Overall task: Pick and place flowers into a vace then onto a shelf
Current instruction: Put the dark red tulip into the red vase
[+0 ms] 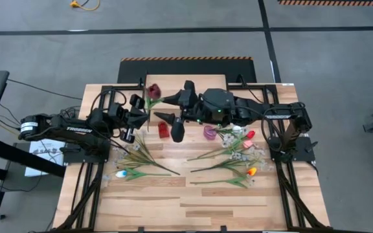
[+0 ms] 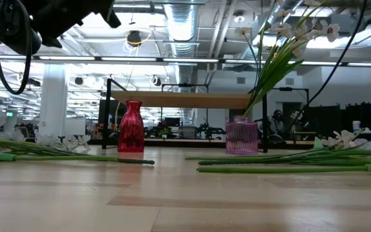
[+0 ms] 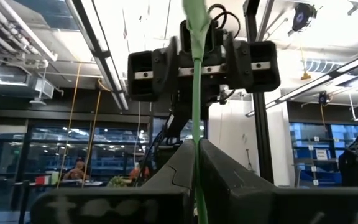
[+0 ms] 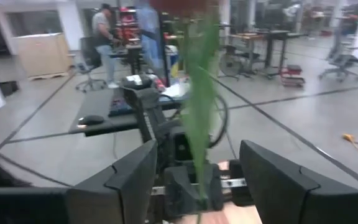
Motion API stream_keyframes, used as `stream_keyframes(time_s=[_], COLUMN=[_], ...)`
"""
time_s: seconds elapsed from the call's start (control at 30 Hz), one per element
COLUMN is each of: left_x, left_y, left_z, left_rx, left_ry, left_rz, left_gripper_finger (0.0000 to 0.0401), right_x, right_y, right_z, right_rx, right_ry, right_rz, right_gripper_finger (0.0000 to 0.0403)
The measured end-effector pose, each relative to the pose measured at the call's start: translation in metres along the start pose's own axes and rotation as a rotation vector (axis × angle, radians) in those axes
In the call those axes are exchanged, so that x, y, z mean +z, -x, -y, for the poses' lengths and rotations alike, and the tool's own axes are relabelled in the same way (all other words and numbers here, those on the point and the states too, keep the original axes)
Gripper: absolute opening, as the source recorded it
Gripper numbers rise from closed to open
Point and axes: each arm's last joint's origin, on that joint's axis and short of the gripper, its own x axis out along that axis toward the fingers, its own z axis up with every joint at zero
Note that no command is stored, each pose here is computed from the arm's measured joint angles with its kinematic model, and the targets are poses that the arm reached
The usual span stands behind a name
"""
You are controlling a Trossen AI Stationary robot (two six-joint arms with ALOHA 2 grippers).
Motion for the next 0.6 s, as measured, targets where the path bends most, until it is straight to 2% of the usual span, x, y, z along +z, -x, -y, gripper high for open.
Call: stream_keyframes(time_s=[0.27, 0.6], left_x=[-0.001, -0.003], left_y=[0.000, 0.000], left_z=[0.000, -0.001], left_rx=[0.008, 0.012], left_ry=[0.006, 0.012], left_rz=[-0.014, -0.033], left_gripper_finger=[0.0000, 0.0000], right_x=[-0.009, -0.013], right_y=[-0.023, -0.030], right_z=[0.010, 0.017], right_rx=[0.032, 0.014], right_ry=[-0.007, -0.009], right_rz=[0.037, 0.043], right_gripper_finger=[0.0202, 0.0159])
